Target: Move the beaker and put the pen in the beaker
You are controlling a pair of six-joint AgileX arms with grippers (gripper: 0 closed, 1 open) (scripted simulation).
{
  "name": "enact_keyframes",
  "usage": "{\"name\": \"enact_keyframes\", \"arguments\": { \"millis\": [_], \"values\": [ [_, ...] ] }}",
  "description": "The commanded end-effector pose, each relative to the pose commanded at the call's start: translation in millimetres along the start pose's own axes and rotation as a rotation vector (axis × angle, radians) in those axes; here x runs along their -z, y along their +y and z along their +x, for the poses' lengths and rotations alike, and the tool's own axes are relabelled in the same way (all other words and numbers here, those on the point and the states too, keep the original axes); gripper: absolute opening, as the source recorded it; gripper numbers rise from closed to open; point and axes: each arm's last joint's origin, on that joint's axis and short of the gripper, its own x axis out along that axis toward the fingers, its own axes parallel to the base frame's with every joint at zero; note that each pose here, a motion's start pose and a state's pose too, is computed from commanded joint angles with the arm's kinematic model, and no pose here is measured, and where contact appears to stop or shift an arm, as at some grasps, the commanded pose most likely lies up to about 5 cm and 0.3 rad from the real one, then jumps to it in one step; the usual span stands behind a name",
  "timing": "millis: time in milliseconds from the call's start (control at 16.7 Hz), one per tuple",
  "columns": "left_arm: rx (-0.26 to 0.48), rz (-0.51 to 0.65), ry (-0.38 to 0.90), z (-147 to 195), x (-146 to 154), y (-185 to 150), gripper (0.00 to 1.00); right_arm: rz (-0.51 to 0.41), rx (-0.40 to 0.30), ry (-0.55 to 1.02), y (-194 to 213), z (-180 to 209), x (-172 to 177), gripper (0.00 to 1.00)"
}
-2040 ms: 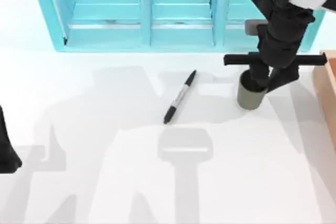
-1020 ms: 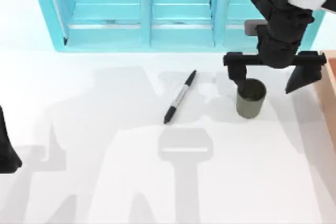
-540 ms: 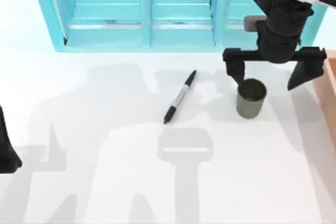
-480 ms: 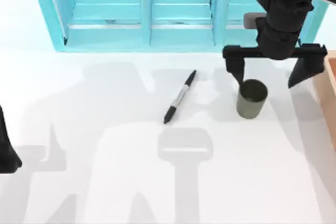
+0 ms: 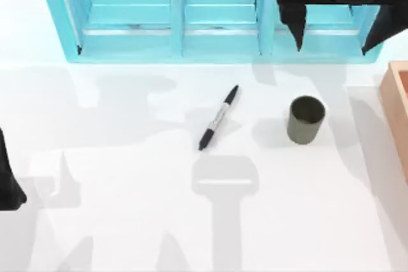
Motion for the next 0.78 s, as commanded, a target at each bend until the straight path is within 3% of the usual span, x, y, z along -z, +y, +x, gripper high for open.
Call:
{"name": "enact_keyframes", "arguments": {
  "millis": [300,480,540,780],
  "values": [
    [0.000,0.000,0.000,0.0,0.0,0.0,1.00,-0.001,0.003,0.004,-5.7,-30.6,11.9,1.00],
    [0.000,0.000,0.000,0.0,0.0,0.0,1.00,-0.001,0.003,0.004,-5.8,-31.0,12.1,1.00],
    [0.000,0.000,0.000,0.0,0.0,0.0,1.00,-0.008,-0.038,-0.091,0.8,-34.8,1.8,1.00],
    [0.000,0.000,0.000,0.0,0.0,0.0,1.00,0.036,-0.056,-0.090,14.4,-22.9,-1.1,1.00]
  ]
}}
